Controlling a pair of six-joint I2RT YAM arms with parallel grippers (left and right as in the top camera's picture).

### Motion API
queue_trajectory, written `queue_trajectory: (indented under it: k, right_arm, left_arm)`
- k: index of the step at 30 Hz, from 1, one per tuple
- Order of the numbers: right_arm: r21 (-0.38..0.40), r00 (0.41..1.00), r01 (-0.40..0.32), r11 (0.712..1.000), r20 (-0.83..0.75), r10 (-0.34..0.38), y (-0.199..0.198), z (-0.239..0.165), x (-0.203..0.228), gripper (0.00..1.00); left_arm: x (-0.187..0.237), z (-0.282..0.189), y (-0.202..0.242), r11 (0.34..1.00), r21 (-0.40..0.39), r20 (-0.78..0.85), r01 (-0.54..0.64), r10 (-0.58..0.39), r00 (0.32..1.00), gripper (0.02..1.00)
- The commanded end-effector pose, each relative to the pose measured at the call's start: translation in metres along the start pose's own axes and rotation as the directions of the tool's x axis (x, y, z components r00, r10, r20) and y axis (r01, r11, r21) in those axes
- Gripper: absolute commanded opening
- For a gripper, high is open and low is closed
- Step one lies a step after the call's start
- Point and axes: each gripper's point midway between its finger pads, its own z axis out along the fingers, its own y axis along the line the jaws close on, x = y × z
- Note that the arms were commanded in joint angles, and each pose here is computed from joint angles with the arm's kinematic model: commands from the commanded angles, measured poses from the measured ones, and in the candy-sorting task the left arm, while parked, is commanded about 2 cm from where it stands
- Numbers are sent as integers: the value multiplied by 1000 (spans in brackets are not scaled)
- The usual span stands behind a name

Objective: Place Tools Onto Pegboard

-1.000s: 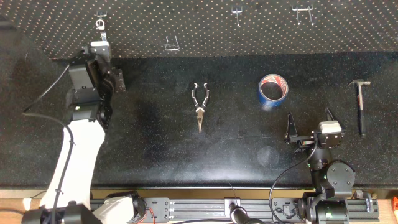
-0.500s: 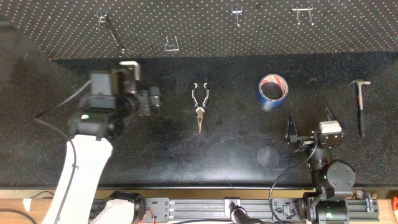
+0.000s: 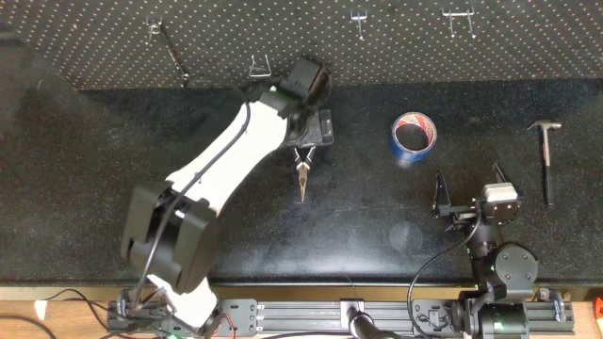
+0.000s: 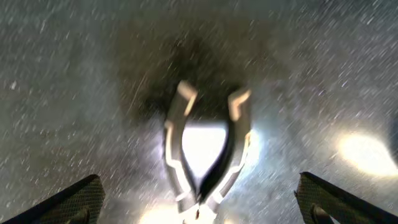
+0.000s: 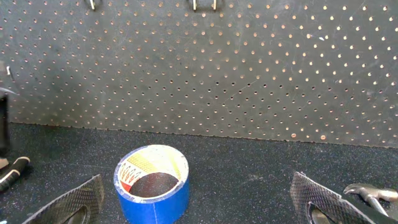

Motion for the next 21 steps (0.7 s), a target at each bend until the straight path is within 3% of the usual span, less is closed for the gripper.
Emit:
queue_trajectory:
  k: [1, 4, 21]
  right_arm:
    - [-5, 1000, 15, 1000, 0, -15, 1, 0, 1, 978]
    - [-5, 1000, 15, 1000, 0, -15, 1, 0, 1, 978]
    - [-5, 1000, 14, 1000, 0, -14, 1, 0, 1, 978]
  left_arm:
    - [-6, 20, -11, 999, -7, -32, -51, 50, 998, 996]
    - [-7, 31, -11, 992, -14, -38, -122, 122, 992, 996]
    - [2, 55, -18, 993, 19, -96, -115, 116, 989, 996]
